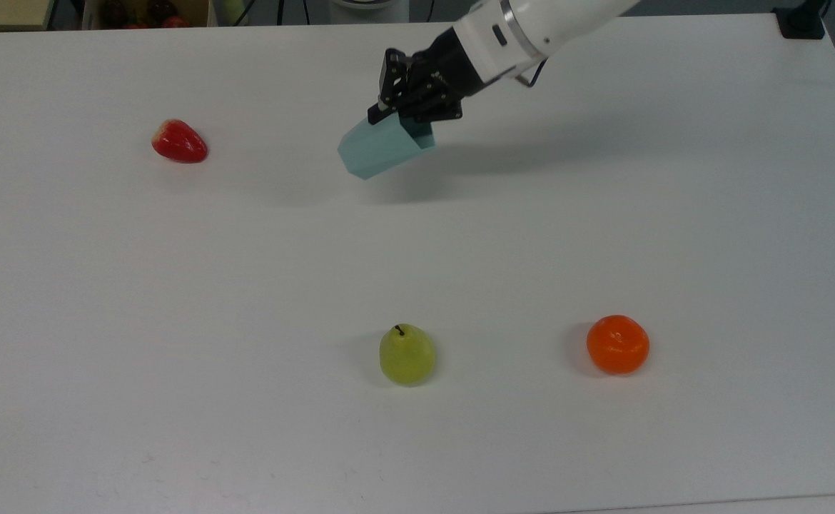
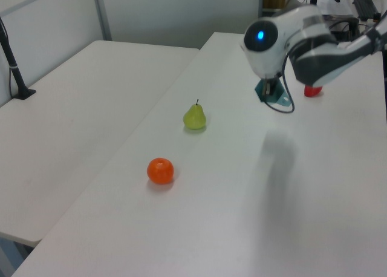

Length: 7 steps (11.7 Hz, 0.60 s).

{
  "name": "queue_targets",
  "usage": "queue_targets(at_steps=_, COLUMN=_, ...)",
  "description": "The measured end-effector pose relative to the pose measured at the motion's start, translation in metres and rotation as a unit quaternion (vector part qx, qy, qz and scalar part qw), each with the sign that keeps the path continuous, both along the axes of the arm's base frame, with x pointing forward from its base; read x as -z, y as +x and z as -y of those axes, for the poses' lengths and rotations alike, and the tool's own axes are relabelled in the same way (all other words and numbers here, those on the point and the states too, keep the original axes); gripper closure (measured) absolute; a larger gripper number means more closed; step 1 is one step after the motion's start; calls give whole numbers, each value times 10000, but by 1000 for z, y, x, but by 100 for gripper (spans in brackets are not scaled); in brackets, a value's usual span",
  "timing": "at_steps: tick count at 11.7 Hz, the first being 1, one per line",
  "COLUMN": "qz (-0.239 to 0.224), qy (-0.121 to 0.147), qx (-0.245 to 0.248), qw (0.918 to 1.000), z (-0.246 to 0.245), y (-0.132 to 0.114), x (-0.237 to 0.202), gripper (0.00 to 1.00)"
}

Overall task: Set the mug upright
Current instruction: 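Lift the mug by its rim and swing it upright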

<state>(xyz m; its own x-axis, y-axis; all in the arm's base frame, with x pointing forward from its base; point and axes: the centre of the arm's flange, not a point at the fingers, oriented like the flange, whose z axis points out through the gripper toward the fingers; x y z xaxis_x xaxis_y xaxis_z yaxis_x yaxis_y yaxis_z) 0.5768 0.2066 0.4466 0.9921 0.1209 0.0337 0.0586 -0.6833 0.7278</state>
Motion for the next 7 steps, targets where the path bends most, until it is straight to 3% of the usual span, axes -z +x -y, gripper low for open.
queue_targets(at_steps=2, qz=-160, qy=733, qx=133, qw=9971, z=1, y=-5, x=-32, gripper=94)
queue_targets(at_steps=3, qz=-267, qy=1271, qx=215, qw=9913, z=5, y=-7, x=-53, gripper=94)
queue_targets(at_steps=5, qz=-411, qy=2005, qx=358, qw=9782, z=18, y=-9, x=-78, gripper=94)
queue_targets(at_steps=7, qz=-573, qy=2781, qx=425, qw=9579, z=32, y=-6, x=-88, gripper=94)
